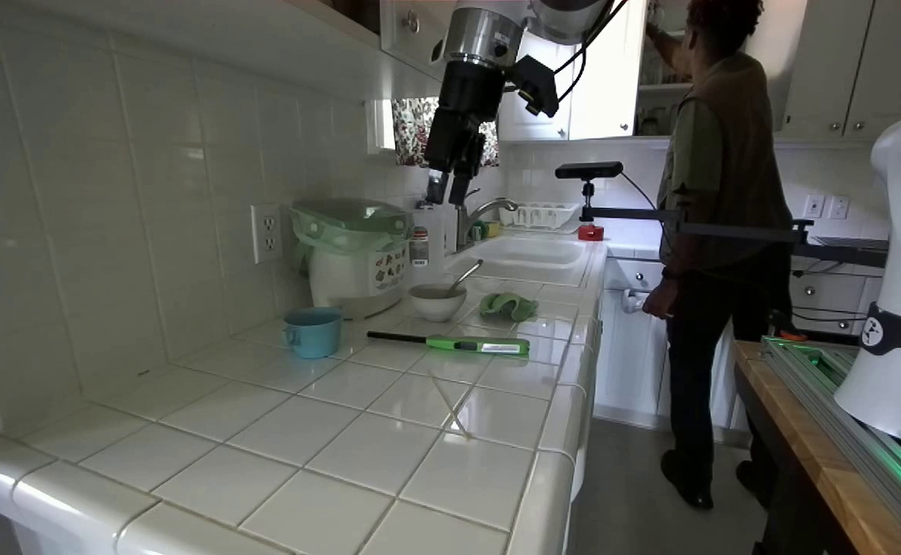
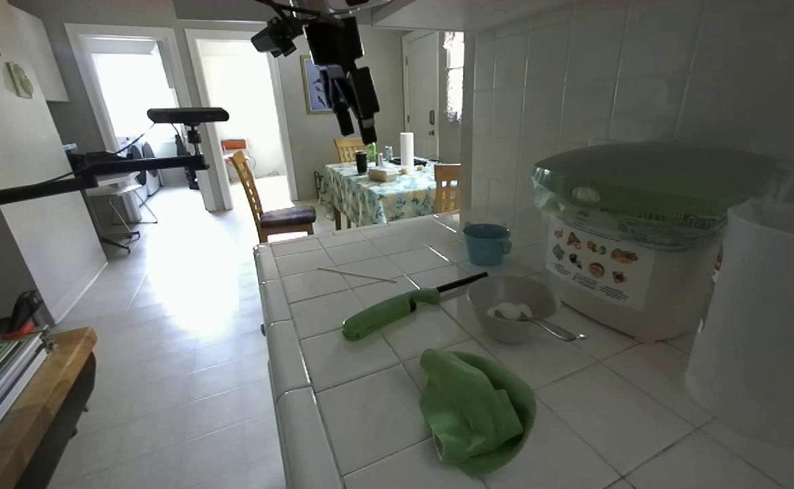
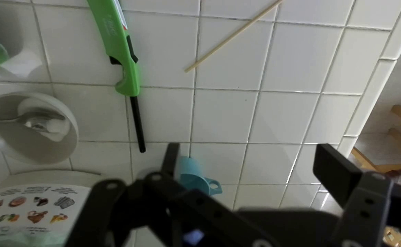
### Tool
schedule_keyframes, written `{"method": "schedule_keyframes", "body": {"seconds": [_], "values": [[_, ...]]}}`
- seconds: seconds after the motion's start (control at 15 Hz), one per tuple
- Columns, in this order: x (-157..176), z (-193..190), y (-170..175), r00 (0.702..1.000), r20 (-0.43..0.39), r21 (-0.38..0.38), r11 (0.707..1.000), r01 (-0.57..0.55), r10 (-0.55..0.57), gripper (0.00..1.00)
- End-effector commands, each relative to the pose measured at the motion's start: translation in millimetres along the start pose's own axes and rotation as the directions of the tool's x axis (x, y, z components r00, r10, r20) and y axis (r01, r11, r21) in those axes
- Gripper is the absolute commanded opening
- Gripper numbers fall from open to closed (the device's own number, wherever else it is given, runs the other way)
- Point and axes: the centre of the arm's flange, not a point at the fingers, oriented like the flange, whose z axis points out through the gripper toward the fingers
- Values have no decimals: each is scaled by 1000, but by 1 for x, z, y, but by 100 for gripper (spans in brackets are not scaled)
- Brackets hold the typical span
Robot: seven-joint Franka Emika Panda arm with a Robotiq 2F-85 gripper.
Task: Open the cabinet door
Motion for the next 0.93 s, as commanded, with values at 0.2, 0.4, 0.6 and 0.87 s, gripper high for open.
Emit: {"method": "schedule_keyframes", "body": {"seconds": [0.2, 0.4, 0.6, 0.87], "values": [[0, 0, 0, 1000, 0, 0, 1000, 0, 0, 100], [0, 0, 0, 1000, 0, 0, 1000, 0, 0, 100], [-20, -27, -15, 998, -37, 52, 997, 51, -49, 100], [-60, -89, -51, 991, -70, 24, 993, 115, -114, 100]]}}
